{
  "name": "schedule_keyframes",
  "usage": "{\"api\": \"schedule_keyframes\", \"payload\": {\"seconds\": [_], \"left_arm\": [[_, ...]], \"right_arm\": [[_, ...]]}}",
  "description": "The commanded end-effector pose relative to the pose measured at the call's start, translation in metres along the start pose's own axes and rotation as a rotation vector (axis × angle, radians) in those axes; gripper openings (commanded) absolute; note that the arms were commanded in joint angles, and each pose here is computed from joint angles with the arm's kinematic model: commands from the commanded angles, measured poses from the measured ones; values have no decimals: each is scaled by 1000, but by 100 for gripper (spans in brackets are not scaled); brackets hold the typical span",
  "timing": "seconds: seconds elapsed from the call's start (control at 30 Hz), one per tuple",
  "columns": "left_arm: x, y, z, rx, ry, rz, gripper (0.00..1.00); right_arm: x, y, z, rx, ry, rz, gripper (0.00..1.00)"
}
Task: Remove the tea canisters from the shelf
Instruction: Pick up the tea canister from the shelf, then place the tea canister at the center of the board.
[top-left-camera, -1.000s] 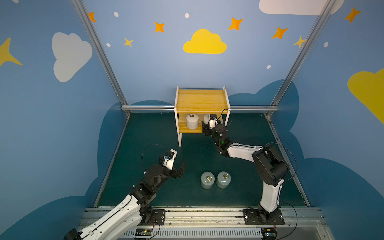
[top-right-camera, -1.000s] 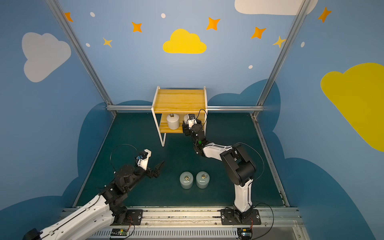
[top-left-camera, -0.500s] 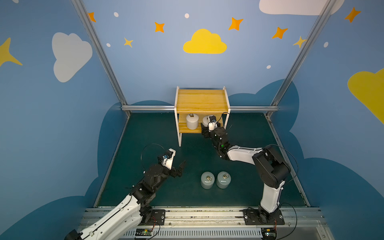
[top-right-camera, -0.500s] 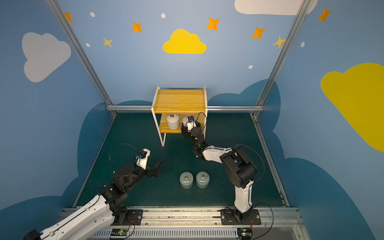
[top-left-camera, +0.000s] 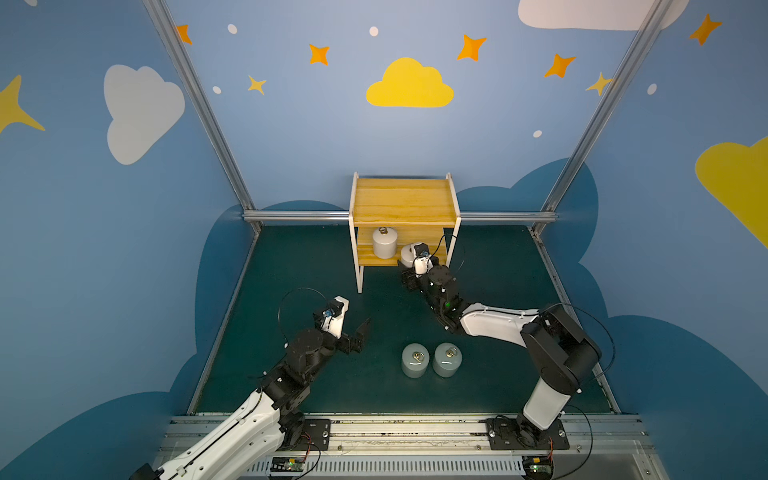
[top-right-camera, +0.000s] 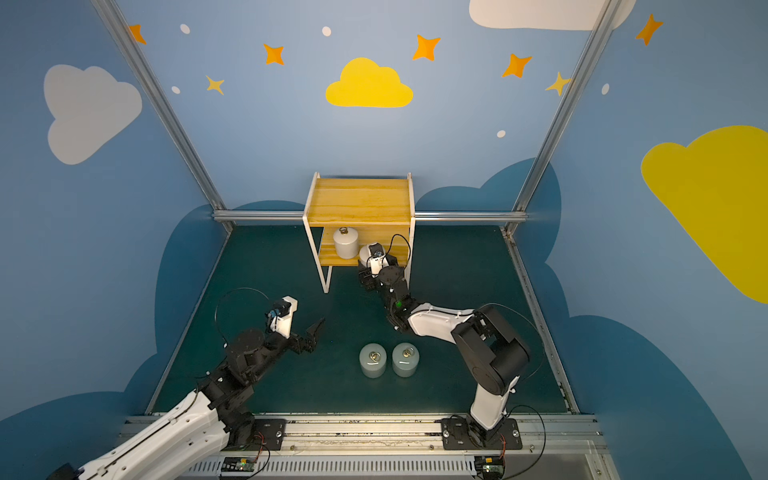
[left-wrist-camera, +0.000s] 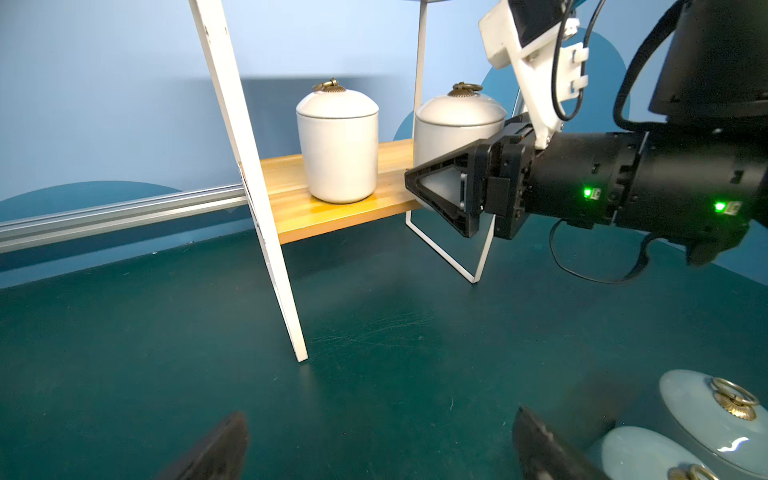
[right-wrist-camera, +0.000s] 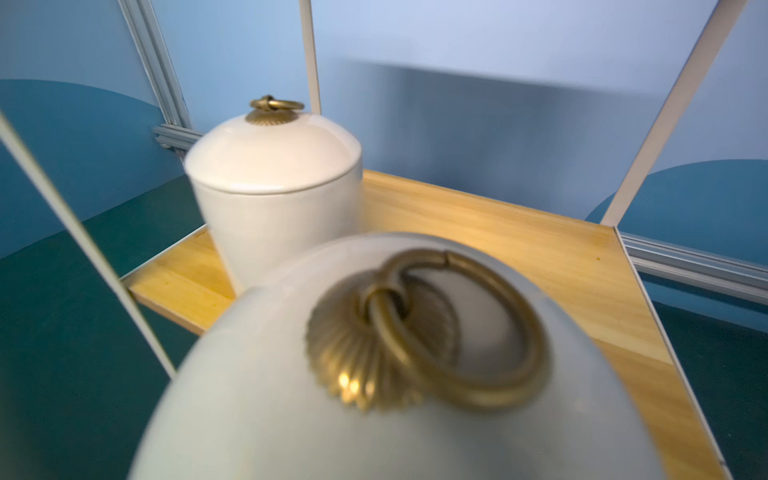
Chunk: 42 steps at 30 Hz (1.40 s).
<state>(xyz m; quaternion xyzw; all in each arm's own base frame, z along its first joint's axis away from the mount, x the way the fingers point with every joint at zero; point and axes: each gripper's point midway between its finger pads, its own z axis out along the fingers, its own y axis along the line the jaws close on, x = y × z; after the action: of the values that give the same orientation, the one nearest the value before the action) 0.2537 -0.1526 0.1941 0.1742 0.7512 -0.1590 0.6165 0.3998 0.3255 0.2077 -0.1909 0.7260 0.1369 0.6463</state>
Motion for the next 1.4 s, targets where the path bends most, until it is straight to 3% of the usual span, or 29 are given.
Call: {"api": "schedule_keyframes", "payload": {"seconds": [0.0, 0.47, 0.93, 1.37], "left_arm": [[-5, 7, -2, -33, -16, -10, 100], [-5, 51, -5, -216, -3, -81, 100], [-8, 68, -26, -295, -45, -95, 100], [-5, 79, -26, -339, -33, -114, 100]], "right_arm": [[-40, 9, -18, -8, -93, 28, 64], [-33, 75, -69, -34, -65, 50, 63], [-14, 119, -113, -52, -15, 96, 63], [18, 166, -129, -63, 45, 140, 65]]}}
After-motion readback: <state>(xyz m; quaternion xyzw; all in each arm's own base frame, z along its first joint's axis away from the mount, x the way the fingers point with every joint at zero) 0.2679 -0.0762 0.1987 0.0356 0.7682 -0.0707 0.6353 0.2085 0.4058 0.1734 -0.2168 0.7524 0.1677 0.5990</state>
